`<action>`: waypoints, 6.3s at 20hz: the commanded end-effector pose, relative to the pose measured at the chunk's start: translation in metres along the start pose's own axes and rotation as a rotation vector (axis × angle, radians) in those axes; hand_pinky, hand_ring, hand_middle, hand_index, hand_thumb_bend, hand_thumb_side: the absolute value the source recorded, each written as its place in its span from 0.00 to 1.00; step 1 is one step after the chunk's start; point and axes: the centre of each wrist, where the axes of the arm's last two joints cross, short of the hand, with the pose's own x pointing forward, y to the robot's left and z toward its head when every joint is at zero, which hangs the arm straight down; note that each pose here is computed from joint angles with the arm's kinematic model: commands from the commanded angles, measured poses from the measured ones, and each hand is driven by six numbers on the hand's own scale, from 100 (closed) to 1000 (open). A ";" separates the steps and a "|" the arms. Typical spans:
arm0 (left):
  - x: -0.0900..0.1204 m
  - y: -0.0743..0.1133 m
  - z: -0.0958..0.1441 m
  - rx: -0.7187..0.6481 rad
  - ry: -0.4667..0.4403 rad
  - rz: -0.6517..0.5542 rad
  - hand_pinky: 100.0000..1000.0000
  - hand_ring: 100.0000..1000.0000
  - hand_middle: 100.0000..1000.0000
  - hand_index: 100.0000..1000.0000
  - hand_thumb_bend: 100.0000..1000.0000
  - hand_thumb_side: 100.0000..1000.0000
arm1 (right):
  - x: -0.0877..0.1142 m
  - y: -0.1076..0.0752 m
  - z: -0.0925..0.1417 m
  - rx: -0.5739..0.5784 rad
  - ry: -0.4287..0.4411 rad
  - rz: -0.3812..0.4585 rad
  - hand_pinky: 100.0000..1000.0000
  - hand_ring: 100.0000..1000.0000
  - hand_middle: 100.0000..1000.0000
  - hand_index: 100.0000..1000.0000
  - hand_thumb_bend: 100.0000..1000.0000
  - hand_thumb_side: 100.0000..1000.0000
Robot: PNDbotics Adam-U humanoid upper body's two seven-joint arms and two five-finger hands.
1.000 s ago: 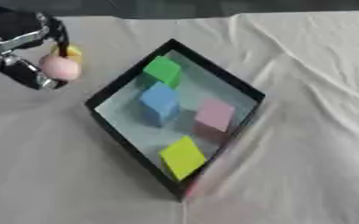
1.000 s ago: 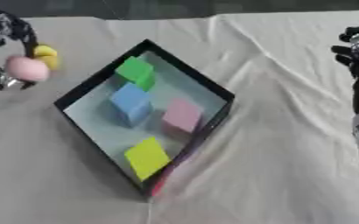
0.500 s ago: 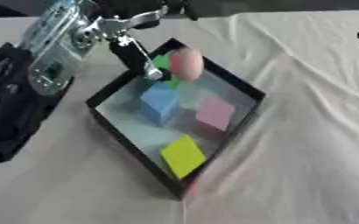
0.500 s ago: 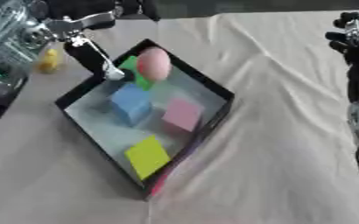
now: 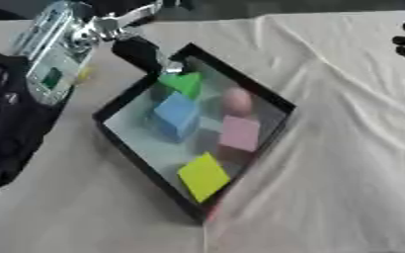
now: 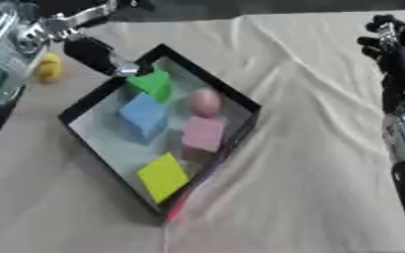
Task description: Pick up objects on the table and place them in the box.
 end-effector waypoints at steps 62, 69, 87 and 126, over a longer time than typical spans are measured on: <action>-0.156 -0.053 0.062 -0.177 0.713 0.038 0.77 0.78 0.73 0.67 0.25 0.00 | 0.016 0.008 -0.007 -0.003 -0.036 0.002 0.83 0.71 0.71 0.75 0.00 0.65; -0.151 -0.038 0.059 -0.022 0.708 -0.047 0.72 0.71 0.62 0.51 0.21 0.00 | 0.015 0.007 -0.006 -0.004 -0.033 0.008 0.83 0.71 0.71 0.75 0.00 0.65; 0.012 0.033 0.063 -0.088 -0.025 -0.037 0.72 0.68 0.59 0.45 0.20 0.00 | 0.013 0.005 -0.004 0.017 -0.020 0.015 0.83 0.71 0.71 0.75 0.00 0.63; 0.015 0.046 0.105 0.405 -0.036 0.395 0.81 0.73 0.75 0.84 0.00 0.54 | 0.031 0.004 -0.010 0.018 -0.099 -0.001 0.83 0.71 0.71 0.75 0.00 0.57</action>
